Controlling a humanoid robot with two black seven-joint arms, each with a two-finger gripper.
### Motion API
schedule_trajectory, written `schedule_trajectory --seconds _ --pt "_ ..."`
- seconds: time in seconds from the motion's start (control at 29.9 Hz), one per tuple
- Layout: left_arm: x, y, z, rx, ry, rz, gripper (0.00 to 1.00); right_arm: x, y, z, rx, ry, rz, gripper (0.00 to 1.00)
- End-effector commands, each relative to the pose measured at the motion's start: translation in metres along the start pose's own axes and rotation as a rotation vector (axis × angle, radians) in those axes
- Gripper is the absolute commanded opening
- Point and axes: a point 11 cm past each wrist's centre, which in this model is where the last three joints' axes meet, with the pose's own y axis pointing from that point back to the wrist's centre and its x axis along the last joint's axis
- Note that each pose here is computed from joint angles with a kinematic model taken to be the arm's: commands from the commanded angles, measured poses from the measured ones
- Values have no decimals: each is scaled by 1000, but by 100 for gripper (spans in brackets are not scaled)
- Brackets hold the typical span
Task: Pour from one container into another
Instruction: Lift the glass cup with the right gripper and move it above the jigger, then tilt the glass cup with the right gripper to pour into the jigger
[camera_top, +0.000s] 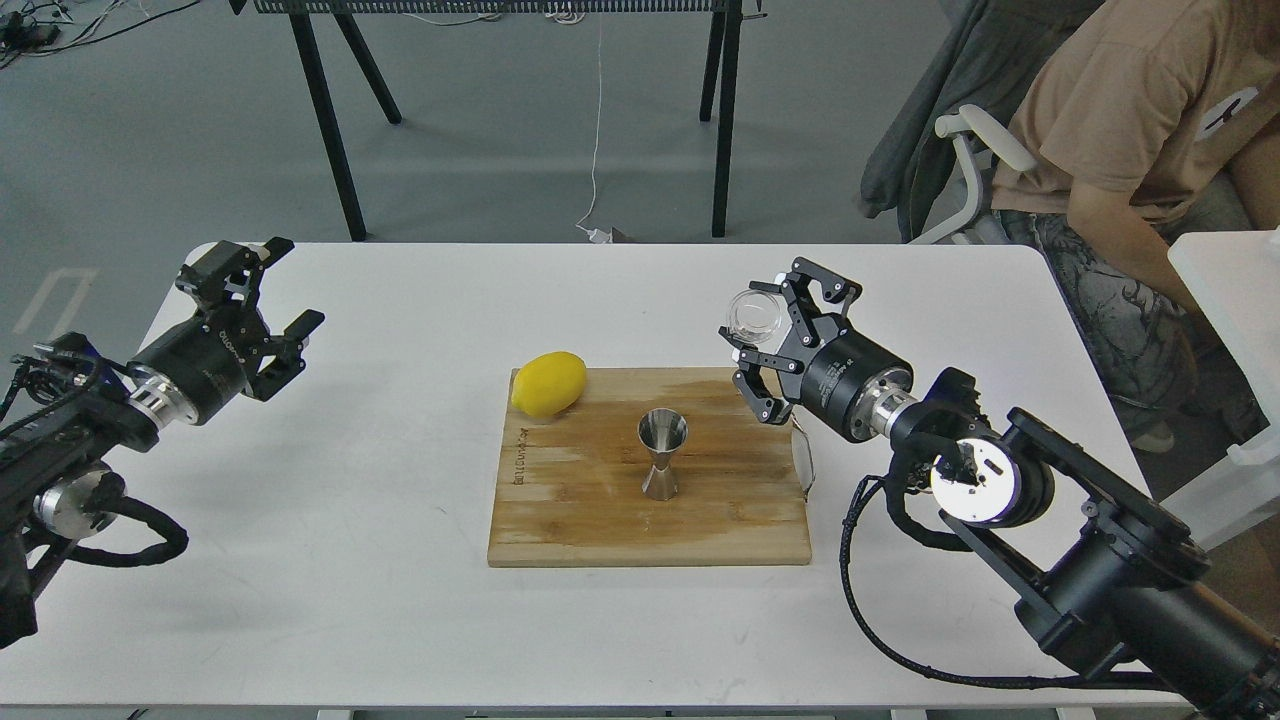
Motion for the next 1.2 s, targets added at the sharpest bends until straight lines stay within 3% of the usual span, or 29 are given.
schedule_trajectory --seconds 0.0,1.17 --pt "0 0 0 0 1 -1 95 -11 -6 4 -28 72 -28 39" --pt "-3 -1 -2 2 6 -5 95 -47 -17 45 -165 542 -149 39"
